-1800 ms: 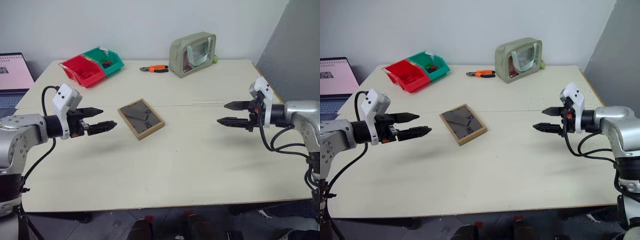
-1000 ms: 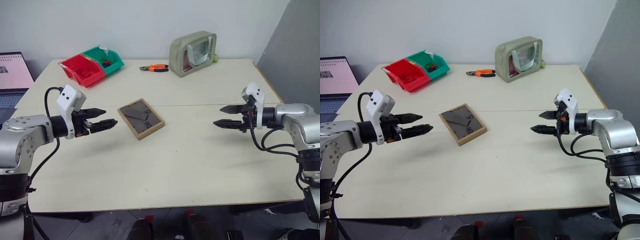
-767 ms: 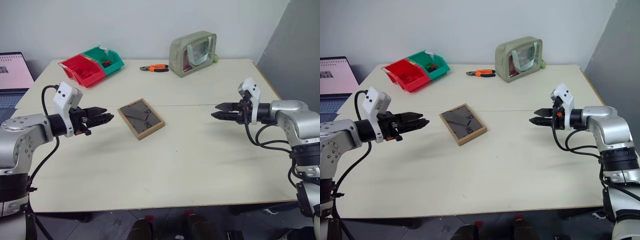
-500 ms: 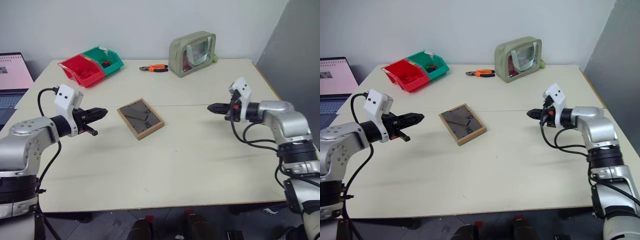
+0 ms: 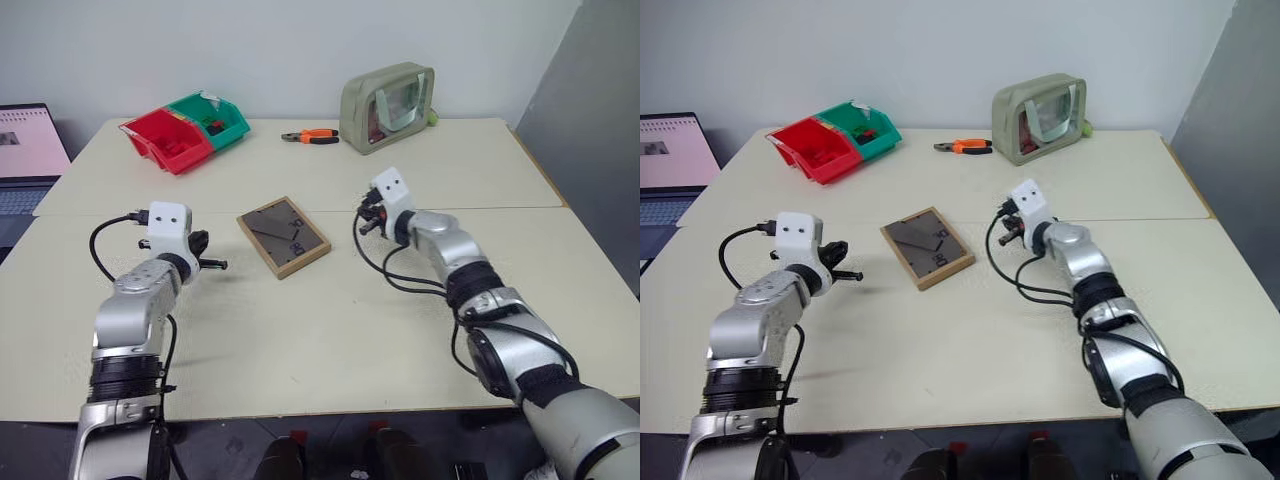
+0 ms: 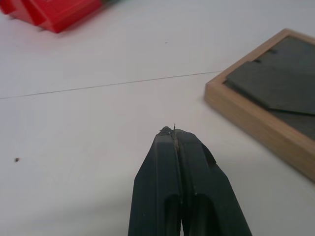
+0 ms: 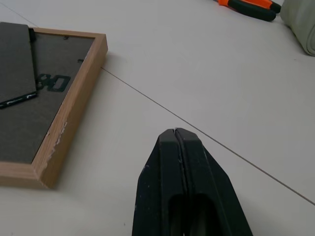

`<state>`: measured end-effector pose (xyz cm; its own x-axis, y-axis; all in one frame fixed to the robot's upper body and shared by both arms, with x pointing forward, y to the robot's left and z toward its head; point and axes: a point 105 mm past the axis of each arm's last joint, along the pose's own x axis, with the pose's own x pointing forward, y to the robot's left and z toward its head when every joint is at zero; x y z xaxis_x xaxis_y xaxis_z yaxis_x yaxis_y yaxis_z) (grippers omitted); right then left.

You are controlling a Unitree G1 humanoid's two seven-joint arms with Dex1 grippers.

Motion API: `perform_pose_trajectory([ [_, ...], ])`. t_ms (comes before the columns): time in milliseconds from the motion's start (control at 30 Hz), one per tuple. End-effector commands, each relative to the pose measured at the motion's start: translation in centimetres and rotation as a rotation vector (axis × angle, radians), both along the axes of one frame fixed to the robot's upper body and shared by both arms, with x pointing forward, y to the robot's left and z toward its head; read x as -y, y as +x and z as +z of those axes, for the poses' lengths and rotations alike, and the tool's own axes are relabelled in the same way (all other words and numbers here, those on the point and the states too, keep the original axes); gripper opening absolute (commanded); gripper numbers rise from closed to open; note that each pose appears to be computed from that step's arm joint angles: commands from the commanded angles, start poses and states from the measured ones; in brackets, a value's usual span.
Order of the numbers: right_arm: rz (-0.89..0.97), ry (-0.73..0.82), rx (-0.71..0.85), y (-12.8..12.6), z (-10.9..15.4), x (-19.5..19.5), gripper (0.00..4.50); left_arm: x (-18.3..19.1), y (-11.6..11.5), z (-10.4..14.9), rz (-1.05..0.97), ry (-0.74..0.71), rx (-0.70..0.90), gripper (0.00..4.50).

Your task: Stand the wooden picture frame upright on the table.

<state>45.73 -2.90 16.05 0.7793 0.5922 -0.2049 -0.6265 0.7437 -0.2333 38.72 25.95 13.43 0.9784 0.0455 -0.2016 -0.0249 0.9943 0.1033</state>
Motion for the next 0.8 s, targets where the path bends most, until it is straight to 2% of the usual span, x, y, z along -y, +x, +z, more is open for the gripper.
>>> perform_pose_trajectory([
  [33,0.044,-0.05,0.062,-0.2,0.5,-2.2,0.0,1.3,0.8,0.6,0.024,-0.034,0.037,0.01],
  [133,0.087,-0.091,0.023,-1.1,-1.2,-4.5,0.0,2.4,1.1,-0.3,0.022,-0.062,0.011,0.01],
  [233,0.099,-0.108,0.007,-1.5,-1.8,-5.7,0.0,2.6,1.0,-1.0,0.01,-0.05,-0.016,0.01],
  [367,0.105,-0.105,0.011,-1.8,-1.7,-6.6,0.0,4.4,0.8,-2.0,-0.064,-0.079,-0.059,0.01],
  [800,0.266,-0.082,0.011,-3.4,-1.7,-8.2,0.0,7.9,-0.6,-3.4,-0.23,-0.002,-0.137,0.01],
])
